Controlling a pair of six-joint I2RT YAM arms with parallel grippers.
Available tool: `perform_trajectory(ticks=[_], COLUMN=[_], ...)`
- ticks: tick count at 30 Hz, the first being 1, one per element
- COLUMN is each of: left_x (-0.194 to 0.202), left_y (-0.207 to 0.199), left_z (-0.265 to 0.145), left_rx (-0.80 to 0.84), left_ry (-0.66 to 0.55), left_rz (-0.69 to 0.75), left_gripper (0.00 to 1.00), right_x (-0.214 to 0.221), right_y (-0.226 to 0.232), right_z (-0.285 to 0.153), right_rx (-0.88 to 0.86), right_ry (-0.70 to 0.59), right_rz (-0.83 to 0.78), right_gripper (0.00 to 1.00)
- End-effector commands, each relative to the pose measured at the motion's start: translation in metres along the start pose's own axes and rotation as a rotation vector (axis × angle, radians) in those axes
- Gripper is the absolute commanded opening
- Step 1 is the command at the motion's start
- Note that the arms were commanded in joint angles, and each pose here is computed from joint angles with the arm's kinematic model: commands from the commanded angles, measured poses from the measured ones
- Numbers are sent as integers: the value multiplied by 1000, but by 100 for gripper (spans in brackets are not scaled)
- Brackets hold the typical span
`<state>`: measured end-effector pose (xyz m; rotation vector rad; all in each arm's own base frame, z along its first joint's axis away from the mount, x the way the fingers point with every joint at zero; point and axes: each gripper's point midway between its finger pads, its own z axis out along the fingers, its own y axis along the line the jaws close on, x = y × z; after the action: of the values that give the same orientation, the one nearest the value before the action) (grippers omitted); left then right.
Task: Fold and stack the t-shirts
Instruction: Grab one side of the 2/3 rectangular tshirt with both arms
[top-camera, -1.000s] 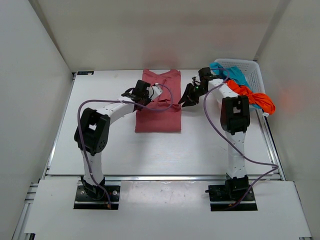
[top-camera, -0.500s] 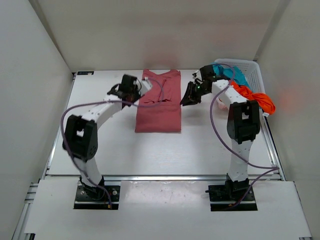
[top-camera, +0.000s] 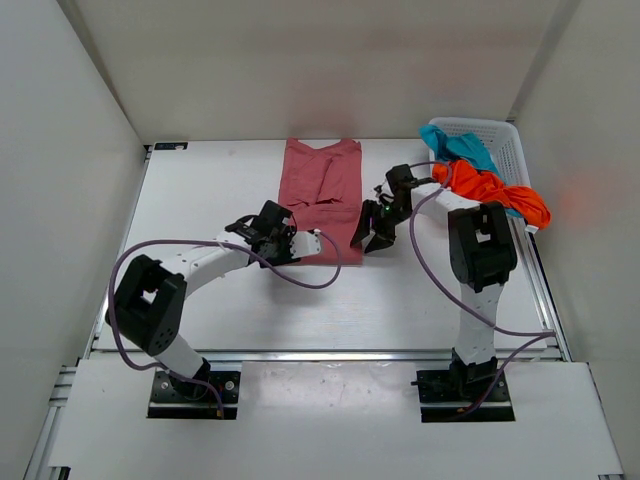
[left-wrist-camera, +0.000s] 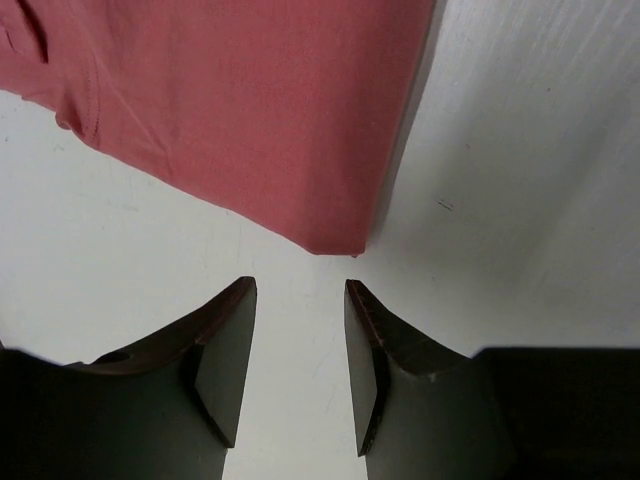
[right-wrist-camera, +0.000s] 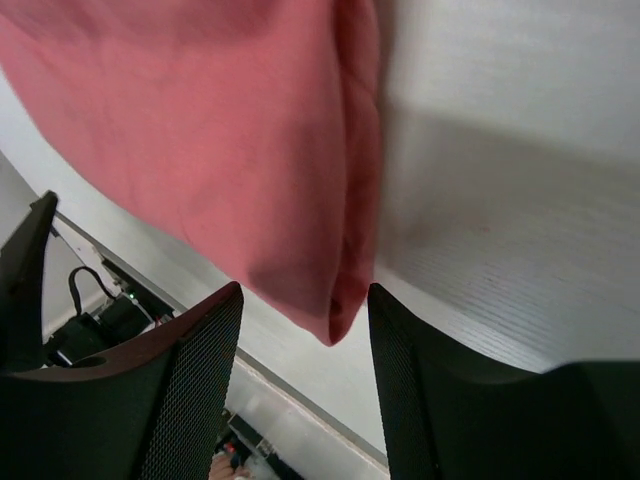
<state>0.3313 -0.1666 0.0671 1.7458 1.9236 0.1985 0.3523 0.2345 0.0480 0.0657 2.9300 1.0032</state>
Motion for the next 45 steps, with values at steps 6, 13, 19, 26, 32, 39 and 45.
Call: perform_trajectory(ticks=[6, 13, 19, 26, 32, 39, 45], left_x=[-7, 4, -2, 4, 14, 10, 9], left_y=[-18, -24, -18, -18, -11, -9, -11], left_z=[4, 16, 21, 28, 36, 44, 45], left_rx=[101, 113, 108, 100, 61, 47, 56], left_ry=[-41, -10, -25, -5, 23, 26, 16], left_rz=[47, 36, 8, -15, -18, -16, -42], left_gripper=[51, 52, 54, 64, 56, 28, 1], right_x=[21, 32, 27, 25, 22, 30, 39], right_y=[7, 1, 0, 0, -1, -6, -4], right_z=[-5, -1, 4, 10, 15, 20, 27], right_rx=[-15, 19, 16, 9, 8, 51, 11], right_ry=[-1, 17, 2, 6, 11, 57, 107], right_rz=[26, 47, 56, 66, 81, 85, 119], right_gripper=[63, 70, 71, 70, 65, 67, 31])
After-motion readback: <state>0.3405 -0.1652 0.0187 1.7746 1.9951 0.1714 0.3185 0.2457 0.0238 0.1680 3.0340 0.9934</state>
